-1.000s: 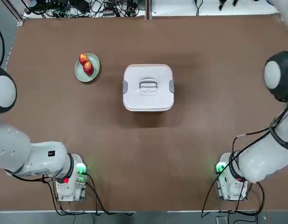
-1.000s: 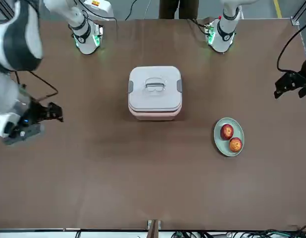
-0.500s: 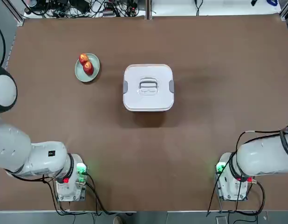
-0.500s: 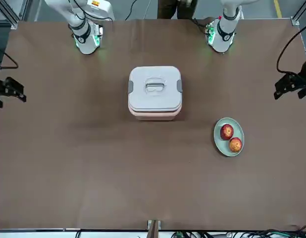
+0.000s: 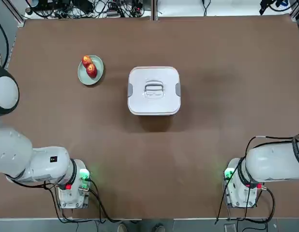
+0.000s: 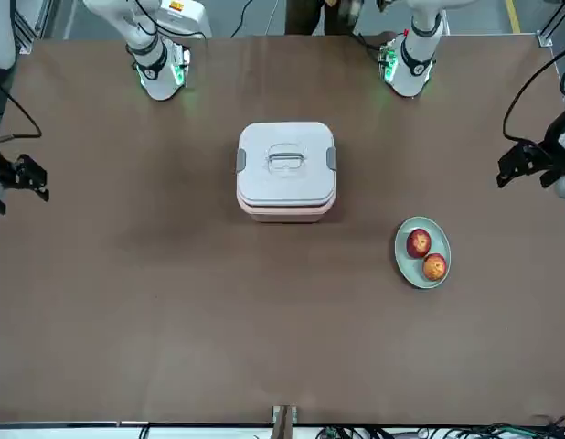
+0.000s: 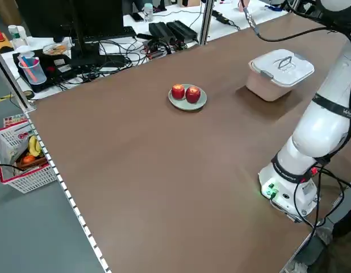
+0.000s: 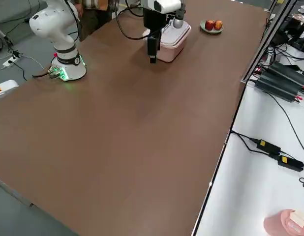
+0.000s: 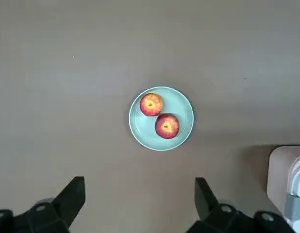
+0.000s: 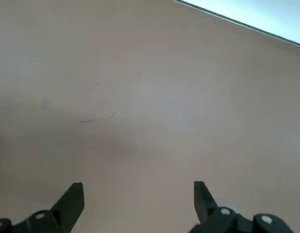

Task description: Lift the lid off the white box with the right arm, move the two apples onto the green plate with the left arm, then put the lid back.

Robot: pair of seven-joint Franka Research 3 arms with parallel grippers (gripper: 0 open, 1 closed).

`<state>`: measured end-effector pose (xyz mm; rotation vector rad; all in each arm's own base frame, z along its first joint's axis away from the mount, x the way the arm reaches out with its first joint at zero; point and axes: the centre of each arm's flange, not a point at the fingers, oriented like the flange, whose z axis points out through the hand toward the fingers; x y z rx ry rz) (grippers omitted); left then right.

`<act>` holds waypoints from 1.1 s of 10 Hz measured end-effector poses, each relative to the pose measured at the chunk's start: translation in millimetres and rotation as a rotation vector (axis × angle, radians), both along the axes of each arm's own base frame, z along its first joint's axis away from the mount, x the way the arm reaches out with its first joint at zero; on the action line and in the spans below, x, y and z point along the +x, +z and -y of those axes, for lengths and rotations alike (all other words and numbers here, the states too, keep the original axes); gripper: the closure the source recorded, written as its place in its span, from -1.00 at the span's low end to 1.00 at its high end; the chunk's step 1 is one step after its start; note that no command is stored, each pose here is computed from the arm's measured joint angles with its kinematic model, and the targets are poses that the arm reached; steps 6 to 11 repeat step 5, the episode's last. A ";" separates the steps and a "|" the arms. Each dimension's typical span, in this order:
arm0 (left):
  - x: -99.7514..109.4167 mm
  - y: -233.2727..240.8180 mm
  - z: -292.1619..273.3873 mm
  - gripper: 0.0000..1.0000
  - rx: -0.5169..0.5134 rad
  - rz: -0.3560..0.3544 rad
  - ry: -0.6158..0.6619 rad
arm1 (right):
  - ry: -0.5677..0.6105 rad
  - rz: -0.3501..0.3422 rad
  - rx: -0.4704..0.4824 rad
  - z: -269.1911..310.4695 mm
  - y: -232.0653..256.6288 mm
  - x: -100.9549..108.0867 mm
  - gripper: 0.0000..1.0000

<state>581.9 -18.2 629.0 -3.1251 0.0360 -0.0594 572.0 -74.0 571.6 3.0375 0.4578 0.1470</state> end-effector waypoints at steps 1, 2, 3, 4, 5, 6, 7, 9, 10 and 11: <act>0.0 0.1 0.0 -0.99 0.000 0.000 0.000 | -0.014 -0.021 0.004 0.0 -2.2 -2.3 -1.00; 0.0 0.1 0.0 -0.99 0.000 0.001 0.000 | -0.021 -0.037 0.007 -1.2 -3.2 -4.3 -1.00; 0.0 0.1 0.0 -0.99 0.000 0.000 0.000 | -0.035 -0.053 0.010 -1.5 -4.0 -6.5 -1.00; 0.0 0.1 -0.1 -0.99 0.000 0.001 0.000 | -0.045 -0.064 0.014 -1.8 -4.8 -7.9 -1.00; 0.0 0.1 -0.4 -0.99 0.000 0.001 0.001 | -0.056 -0.068 0.027 -2.8 -5.5 -8.4 -1.00; 0.0 0.1 -0.4 -0.99 0.000 0.001 0.001 | -0.056 -0.068 0.027 -2.8 -5.5 -8.4 -1.00; 0.0 0.1 -0.4 -0.99 0.000 0.001 0.001 | -0.056 -0.068 0.027 -2.8 -5.5 -8.4 -1.00; 0.0 0.1 -0.4 -0.99 0.000 0.001 0.001 | -0.056 -0.068 0.027 -2.8 -5.5 -8.4 -1.00; 0.0 0.1 -0.4 -0.99 0.000 0.001 0.001 | -0.056 -0.068 0.027 -2.8 -5.5 -8.4 -1.00; 0.0 0.1 -0.4 -0.99 0.000 0.001 0.001 | -0.056 -0.068 0.027 -2.8 -5.5 -8.4 -1.00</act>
